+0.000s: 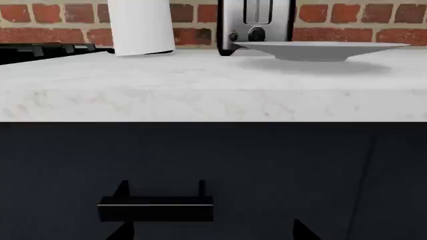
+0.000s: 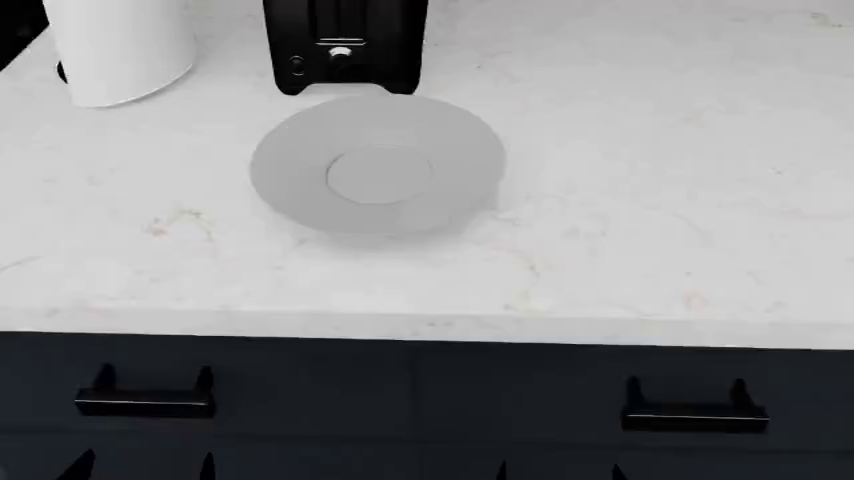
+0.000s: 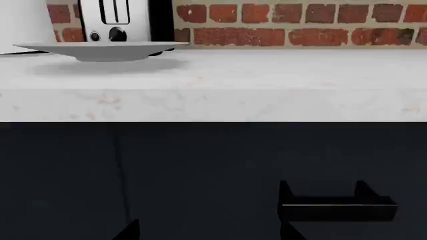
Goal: Place the toasted item on a plate.
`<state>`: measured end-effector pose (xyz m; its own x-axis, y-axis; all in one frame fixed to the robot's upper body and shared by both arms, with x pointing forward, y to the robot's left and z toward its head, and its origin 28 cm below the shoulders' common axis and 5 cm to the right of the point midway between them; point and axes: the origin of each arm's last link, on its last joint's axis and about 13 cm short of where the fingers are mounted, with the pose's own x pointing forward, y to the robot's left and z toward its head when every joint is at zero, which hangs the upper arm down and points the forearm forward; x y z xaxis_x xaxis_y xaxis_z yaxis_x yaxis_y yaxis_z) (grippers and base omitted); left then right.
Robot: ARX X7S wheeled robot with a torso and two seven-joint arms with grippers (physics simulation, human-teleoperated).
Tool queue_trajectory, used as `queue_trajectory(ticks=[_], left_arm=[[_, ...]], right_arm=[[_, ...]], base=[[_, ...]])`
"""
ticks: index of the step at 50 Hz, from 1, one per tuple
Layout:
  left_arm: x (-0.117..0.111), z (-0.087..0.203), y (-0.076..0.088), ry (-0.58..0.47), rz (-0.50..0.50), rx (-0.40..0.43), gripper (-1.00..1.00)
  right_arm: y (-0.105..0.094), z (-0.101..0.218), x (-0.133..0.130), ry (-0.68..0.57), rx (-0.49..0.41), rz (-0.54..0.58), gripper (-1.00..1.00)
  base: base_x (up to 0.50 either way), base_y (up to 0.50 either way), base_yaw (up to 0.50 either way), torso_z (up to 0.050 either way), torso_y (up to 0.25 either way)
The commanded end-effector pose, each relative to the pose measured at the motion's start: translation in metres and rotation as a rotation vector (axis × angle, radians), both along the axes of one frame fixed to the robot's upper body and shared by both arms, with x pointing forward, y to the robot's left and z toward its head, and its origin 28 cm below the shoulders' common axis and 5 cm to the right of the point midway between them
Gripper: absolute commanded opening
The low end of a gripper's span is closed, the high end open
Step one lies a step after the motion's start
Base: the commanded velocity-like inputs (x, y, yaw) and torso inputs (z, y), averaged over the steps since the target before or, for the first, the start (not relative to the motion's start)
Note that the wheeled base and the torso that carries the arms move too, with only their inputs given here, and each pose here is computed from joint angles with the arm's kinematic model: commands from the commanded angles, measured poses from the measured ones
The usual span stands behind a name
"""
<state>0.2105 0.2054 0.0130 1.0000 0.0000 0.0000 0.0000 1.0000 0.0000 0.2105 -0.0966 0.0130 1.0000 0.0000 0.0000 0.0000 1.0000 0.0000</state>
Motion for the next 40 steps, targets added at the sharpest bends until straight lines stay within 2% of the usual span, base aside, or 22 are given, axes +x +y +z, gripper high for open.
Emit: queue_trajectory(ticks=[1, 2, 12, 28, 36, 40], left_arm=[[0.000, 0.000, 0.000, 0.000, 0.000, 0.010, 1.00], [0.000, 0.000, 0.000, -0.002, 0.001, 0.005, 1.00], [-0.002, 0.003, -0.001, -0.005, 0.013, 0.020, 1.00], [-0.004, 0.010, 0.000, -0.038, 0.010, 0.034, 1.00], [-0.004, 0.010, -0.001, -0.038, 0.003, 0.033, 1.00], [-0.004, 0.011, -0.001, -0.039, 0.004, 0.031, 1.00]], right_arm=[[0.000, 0.000, 0.000, 0.000, -0.009, 0.000, 1.00], [0.000, -0.001, 0.000, 0.017, 0.019, 0.003, 1.00], [0.001, 0.000, -0.002, 0.018, -0.010, 0.015, 1.00], [0.003, 0.004, -0.004, 0.012, -0.027, 0.009, 1.00], [0.002, 0.005, -0.005, 0.000, -0.029, -0.002, 1.00], [0.002, 0.006, -0.005, -0.005, -0.027, -0.003, 1.00]], base=[[0.00, 0.00, 0.00, 0.000, 0.000], [0.00, 0.00, 0.00, 0.000, 0.000], [0.00, 0.00, 0.00, 0.000, 0.000], [0.00, 0.00, 0.00, 0.049, 0.000], [-0.48, 0.00, 0.00, 0.050, 0.000], [0.00, 0.00, 0.00, 0.050, 0.000]])
